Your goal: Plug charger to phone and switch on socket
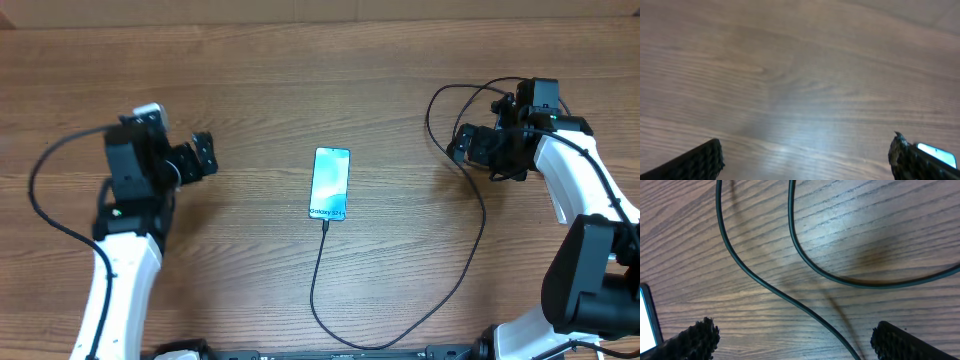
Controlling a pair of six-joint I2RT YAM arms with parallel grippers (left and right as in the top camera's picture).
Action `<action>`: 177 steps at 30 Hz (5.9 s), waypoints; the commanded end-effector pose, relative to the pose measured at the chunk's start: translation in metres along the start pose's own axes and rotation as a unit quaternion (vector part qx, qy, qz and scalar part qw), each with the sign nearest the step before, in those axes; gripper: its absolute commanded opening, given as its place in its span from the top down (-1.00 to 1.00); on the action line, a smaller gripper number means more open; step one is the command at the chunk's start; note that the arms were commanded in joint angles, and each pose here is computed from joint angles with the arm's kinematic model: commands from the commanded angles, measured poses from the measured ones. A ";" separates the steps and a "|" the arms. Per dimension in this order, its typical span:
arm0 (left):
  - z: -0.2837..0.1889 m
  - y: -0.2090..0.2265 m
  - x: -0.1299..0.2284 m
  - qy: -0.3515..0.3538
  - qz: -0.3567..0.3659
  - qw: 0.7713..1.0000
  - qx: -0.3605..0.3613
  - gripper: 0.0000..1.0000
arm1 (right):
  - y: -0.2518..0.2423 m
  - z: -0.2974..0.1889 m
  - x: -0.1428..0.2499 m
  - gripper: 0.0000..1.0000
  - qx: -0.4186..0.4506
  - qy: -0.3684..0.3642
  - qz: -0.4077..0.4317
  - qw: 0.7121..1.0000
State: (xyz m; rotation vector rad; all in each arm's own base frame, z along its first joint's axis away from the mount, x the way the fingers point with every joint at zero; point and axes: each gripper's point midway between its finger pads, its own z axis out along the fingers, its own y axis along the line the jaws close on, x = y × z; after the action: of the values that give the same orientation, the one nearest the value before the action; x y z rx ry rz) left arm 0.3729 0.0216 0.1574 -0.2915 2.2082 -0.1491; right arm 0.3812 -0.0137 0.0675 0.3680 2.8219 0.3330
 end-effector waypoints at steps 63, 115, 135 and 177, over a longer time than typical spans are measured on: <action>-0.049 0.016 0.138 -0.114 0.006 0.993 0.032 -0.99 | 0.001 -0.001 0.002 -1.00 -0.004 -0.001 0.002 1.000; -0.100 0.002 0.081 -0.278 0.052 0.958 0.056 -0.99 | 0.001 -0.001 0.002 -1.00 -0.004 -0.001 0.002 1.000; -0.100 0.002 0.081 -0.278 0.052 0.958 0.056 -1.00 | 0.001 0.000 0.002 -1.00 -0.004 0.000 0.003 1.000; -0.100 0.002 0.081 -0.278 0.052 0.958 0.056 -0.99 | 0.032 -0.115 -0.022 -1.00 -0.029 -0.162 -0.037 0.986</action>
State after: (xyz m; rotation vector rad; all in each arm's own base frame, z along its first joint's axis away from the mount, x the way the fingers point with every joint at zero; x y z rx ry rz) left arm 0.2466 0.0024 0.1549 -0.1479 1.6512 -0.1360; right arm 0.3760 -0.0127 0.1799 0.2800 2.5218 0.3016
